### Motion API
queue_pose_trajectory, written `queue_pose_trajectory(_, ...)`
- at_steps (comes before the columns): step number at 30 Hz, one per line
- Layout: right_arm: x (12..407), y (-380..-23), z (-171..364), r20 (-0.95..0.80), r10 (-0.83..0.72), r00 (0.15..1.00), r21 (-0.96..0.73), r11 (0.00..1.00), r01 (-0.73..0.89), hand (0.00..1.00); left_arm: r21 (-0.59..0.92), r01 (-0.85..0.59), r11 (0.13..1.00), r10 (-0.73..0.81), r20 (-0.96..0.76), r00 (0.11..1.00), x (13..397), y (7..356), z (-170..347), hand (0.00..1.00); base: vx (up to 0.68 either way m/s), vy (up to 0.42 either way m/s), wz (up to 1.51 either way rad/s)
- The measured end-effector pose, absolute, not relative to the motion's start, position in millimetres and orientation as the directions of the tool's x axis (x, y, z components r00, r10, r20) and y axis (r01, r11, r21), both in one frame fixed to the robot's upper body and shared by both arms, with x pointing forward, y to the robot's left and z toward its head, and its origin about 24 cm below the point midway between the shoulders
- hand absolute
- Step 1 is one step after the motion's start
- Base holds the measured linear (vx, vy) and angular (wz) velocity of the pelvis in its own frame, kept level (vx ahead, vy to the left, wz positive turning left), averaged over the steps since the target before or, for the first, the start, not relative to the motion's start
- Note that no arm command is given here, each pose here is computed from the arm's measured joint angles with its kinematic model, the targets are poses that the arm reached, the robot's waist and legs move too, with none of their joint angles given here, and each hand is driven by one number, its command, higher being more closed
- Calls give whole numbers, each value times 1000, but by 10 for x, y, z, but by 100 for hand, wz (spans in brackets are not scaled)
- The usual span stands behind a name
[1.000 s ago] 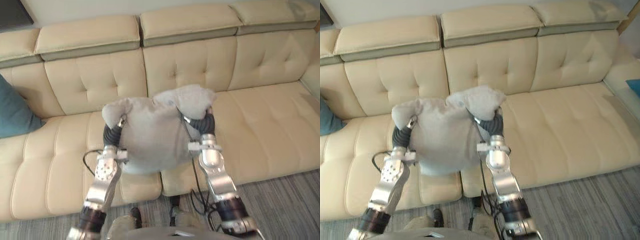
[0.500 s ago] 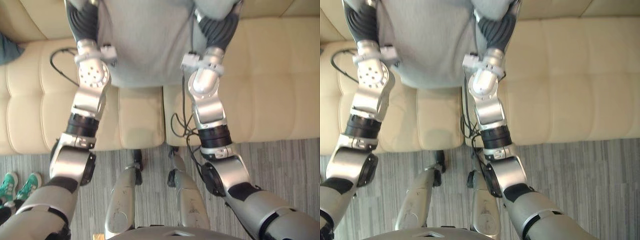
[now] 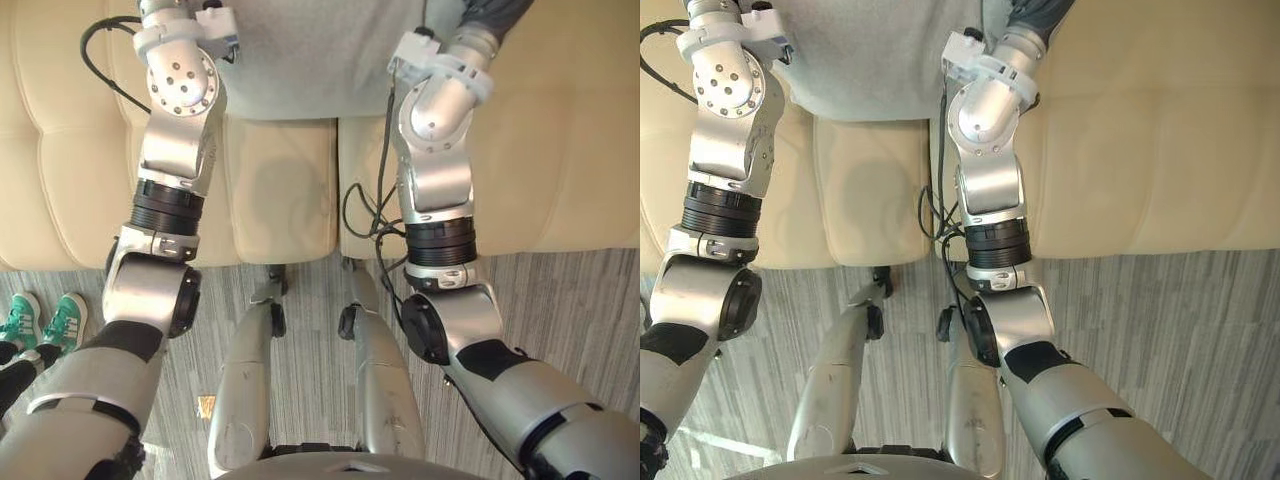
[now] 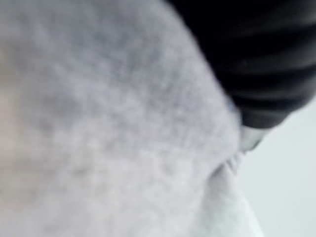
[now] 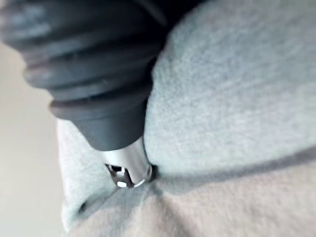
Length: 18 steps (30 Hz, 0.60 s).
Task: Pick up cushions and gather them together orderly.
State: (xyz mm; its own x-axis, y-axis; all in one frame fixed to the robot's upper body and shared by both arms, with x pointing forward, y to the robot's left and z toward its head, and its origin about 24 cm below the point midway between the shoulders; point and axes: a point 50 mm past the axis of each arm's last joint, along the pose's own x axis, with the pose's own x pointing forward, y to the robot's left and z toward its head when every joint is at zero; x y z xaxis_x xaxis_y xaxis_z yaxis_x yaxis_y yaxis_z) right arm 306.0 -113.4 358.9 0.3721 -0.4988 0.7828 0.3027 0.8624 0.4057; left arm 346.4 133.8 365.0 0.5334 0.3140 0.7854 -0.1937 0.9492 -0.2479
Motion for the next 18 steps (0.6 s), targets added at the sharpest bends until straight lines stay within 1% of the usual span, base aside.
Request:
queue_pose_trajectory(1, 3033, -1183, 3648, 786, -509, 351, 416, 855, 310, 0, -283, -171, 944, 331, 779, 532, 3451, 1326, 3691, 0, -8, 36, 6)
queue_pose_trajectory(5, 3019, -1261, 3712, 791, -515, 331, 414, 848, 332, 0, -325, -157, 933, 356, 760, 544, 3459, 1356, 3678, 0, -4, 16, 3)
queue_pose_trajectory(6, 3000, -1288, 3741, 799, -512, 316, 412, 848, 334, 0, -336, -157, 929, 365, 759, 538, 3449, 1389, 3692, 0, 0, 0, 0)
queue_pose_trajectory(12, 3027, -1483, 3987, 815, -491, 308, 400, 861, 314, 0, -382, -176, 907, 415, 746, 521, 3431, 1631, 3739, 0, 0, 0, 0)
queue_pose_trajectory(14, 3008, -1581, 4084, 826, -480, 297, 395, 867, 303, 0, -385, -191, 903, 427, 750, 506, 3411, 1774, 3778, 0, 0, 0, 0)
queue_pose_trajectory(15, 3026, -1673, 4121, 831, -466, 303, 379, 874, 304, 0, -385, -207, 900, 435, 752, 495, 3396, 1909, 3809, 0, -22, 4, 3)
queue_pose_trajectory(16, 3043, -1714, 4126, 831, -462, 310, 371, 875, 310, 0, -382, -217, 898, 439, 751, 493, 3396, 1966, 3815, 0, -26, 3, 3)
queue_pose_trajectory(18, 3097, -1864, 4133, 826, -449, 341, 349, 882, 316, 0, -380, -243, 893, 451, 741, 497, 3396, 2213, 3834, 0, 0, 0, 0)
